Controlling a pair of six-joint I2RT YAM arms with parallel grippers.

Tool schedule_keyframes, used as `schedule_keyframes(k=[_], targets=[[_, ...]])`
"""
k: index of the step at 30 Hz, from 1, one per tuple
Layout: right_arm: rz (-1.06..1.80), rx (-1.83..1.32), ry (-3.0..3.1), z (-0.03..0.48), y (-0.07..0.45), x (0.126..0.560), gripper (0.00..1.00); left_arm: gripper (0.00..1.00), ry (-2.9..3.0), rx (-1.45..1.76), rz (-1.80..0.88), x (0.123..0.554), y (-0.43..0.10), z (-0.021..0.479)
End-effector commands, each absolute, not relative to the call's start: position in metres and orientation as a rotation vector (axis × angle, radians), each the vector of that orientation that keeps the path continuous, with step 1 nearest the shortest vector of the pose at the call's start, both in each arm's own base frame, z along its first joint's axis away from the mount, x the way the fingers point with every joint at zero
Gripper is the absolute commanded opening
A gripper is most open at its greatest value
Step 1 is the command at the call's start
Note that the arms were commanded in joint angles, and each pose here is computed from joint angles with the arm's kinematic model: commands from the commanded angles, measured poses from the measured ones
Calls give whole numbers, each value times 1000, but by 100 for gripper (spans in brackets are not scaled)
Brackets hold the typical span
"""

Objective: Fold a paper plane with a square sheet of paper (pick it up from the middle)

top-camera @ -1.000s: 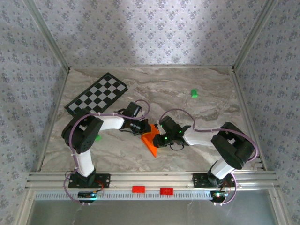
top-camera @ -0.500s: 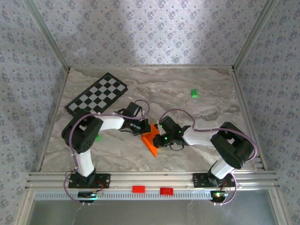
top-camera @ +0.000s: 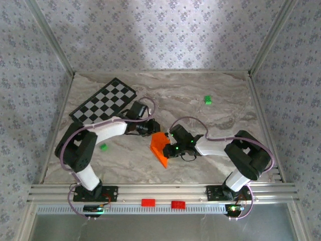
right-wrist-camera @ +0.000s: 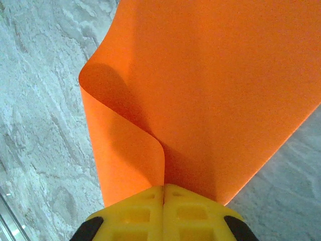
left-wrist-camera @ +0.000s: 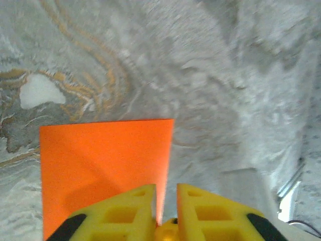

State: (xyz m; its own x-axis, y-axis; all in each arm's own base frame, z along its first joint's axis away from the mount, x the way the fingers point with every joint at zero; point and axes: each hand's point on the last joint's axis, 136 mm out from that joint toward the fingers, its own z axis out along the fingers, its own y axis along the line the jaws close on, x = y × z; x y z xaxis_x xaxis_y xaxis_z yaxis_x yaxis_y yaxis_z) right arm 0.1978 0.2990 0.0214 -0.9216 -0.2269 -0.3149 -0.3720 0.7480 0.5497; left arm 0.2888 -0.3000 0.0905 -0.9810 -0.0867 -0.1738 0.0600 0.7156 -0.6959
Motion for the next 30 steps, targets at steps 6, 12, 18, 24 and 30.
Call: schedule_keyframes(k=[6, 12, 18, 24, 30], targets=[[861, -458, 2765, 7, 292, 195, 0, 6, 2654, -139, -1227, 246, -278, 109], [862, -457, 2770, 5, 292, 194, 0, 3, 2652, -188, -1263, 219, -278, 97], [860, -453, 2775, 3, 291, 194, 0, 3, 2664, -221, -1315, 216, -289, 84], [858, -453, 2782, 1, 291, 193, 0, 1, 2693, -204, -1321, 217, -301, 76], [860, -453, 2786, 0, 291, 192, 0, 1, 2731, -213, -1309, 212, -301, 59]])
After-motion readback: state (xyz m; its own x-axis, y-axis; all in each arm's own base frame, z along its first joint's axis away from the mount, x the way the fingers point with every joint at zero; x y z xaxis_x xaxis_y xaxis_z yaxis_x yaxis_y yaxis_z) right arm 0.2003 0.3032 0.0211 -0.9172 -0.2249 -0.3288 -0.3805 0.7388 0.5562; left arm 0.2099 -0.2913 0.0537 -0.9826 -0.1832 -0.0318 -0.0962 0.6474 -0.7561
